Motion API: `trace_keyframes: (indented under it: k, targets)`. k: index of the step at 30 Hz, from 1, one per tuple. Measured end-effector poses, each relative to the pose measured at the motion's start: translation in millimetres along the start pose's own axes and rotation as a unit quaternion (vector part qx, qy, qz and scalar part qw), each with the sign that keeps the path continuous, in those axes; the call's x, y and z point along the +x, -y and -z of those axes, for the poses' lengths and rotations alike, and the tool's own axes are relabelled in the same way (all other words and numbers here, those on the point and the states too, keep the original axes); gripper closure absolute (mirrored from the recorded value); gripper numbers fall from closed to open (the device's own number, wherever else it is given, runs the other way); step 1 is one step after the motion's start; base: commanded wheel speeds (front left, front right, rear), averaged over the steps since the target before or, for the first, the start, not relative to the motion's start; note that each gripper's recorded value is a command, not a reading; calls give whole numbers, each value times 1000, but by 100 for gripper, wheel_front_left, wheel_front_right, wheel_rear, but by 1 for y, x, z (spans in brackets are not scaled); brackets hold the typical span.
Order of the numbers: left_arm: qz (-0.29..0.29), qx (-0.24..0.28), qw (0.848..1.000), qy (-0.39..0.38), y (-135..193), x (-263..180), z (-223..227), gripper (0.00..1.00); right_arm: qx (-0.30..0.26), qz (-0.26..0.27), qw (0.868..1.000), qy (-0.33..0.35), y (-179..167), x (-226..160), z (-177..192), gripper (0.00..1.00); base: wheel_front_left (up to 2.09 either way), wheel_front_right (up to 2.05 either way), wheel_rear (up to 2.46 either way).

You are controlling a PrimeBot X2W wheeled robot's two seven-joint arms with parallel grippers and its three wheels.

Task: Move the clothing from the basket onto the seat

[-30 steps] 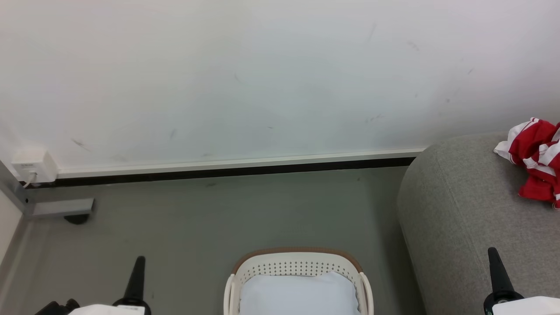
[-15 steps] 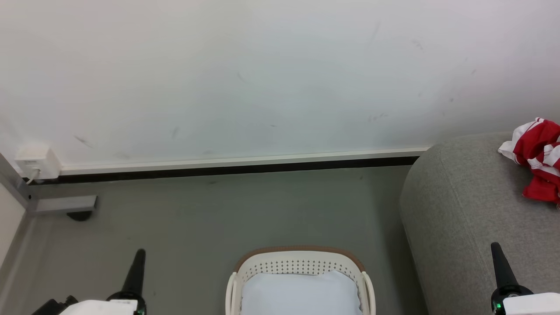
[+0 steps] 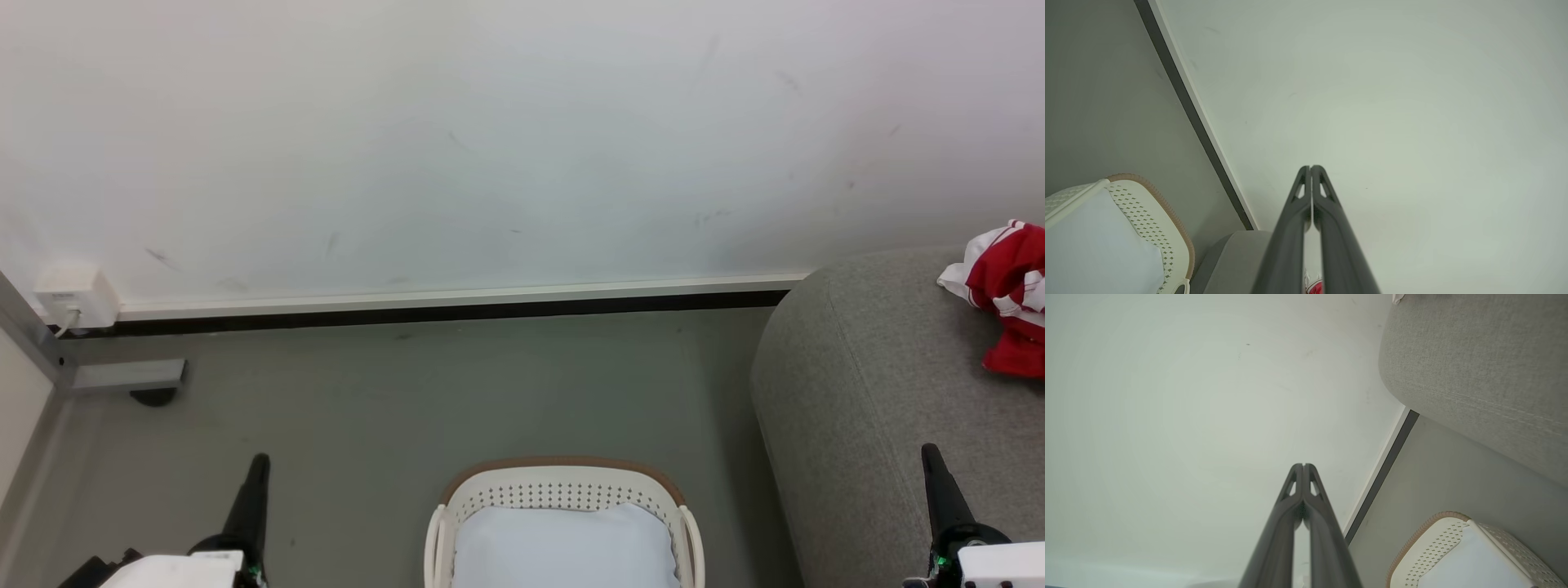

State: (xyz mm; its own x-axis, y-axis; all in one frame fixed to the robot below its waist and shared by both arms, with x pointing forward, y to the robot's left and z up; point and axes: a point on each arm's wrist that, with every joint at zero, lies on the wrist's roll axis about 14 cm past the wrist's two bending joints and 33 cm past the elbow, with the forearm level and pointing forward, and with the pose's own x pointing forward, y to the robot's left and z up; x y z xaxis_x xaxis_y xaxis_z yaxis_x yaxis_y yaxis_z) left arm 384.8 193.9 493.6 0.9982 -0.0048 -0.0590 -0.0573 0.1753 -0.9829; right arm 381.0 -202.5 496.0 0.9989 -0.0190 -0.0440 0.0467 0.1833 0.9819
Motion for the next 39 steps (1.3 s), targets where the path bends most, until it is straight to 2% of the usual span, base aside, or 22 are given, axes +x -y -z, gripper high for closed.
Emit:
trace_keyframes:
  k: [25,39]
  targets:
    - [24,-85,996,4,10,3,-8,100,91,-19,996,-8,-10,7,1,100,0,0,0]
    - [26,-87,996,4,11,4,-8,100,94,-21,995,-8,-11,8,1,100,0,0,0]
